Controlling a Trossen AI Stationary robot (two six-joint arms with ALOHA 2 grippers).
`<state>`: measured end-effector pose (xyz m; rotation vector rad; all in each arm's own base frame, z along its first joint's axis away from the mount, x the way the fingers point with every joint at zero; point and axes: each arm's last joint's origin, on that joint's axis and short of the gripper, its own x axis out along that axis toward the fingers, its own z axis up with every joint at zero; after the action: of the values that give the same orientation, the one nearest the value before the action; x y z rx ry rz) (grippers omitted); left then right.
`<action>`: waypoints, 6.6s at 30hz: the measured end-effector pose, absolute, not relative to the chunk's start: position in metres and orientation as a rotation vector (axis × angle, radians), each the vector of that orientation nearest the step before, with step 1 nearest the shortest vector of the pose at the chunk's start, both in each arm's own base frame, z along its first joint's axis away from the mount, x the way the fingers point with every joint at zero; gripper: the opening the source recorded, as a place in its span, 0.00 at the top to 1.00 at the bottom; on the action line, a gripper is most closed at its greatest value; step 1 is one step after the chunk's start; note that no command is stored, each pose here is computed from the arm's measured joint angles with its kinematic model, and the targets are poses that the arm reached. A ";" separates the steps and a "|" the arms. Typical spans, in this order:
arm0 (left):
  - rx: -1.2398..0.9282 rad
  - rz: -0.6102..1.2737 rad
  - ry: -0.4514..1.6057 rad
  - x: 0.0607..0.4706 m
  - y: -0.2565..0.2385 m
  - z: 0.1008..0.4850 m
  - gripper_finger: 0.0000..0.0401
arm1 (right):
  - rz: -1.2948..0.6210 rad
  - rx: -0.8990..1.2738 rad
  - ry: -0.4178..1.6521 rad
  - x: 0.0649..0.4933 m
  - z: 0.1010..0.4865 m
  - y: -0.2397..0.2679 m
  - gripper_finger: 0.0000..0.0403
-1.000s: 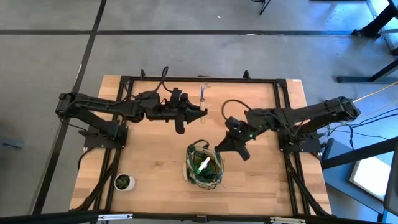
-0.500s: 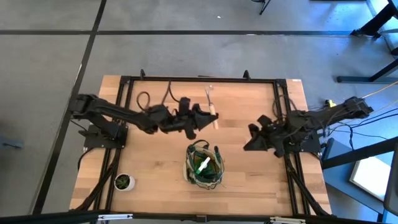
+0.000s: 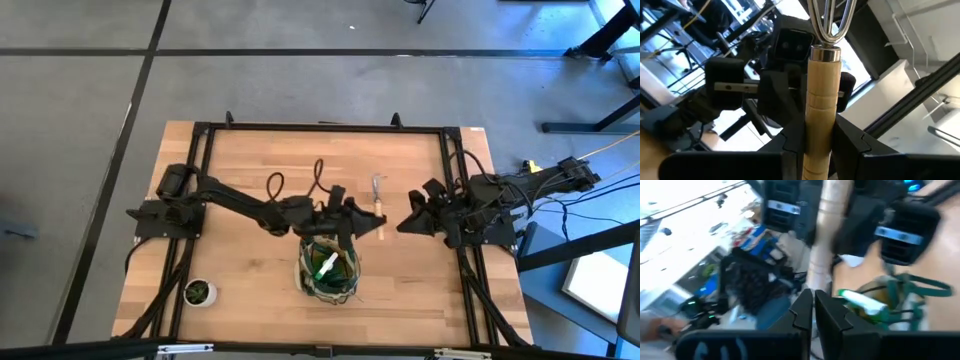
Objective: Pick & Place Garden tools in Gardening bag
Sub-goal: Put the brown hand rake into the gardening bag
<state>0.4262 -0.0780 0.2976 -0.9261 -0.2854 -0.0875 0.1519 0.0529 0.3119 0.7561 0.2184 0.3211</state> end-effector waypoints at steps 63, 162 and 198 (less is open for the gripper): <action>-0.838 -0.191 -0.171 0.434 -0.105 0.295 0.85 | 0.309 0.667 -0.008 0.196 0.313 0.076 0.42; -0.813 -0.083 0.144 0.337 -0.144 0.369 0.71 | 0.115 0.299 0.331 0.271 0.195 0.118 0.85; -0.819 -0.028 0.181 0.336 -0.143 0.362 0.85 | 0.009 0.278 0.469 0.256 0.184 0.126 0.85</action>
<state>0.3364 -0.1430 0.3615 -0.8189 0.1813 -0.0282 0.2559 0.1256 0.1837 0.2780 0.4688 0.0091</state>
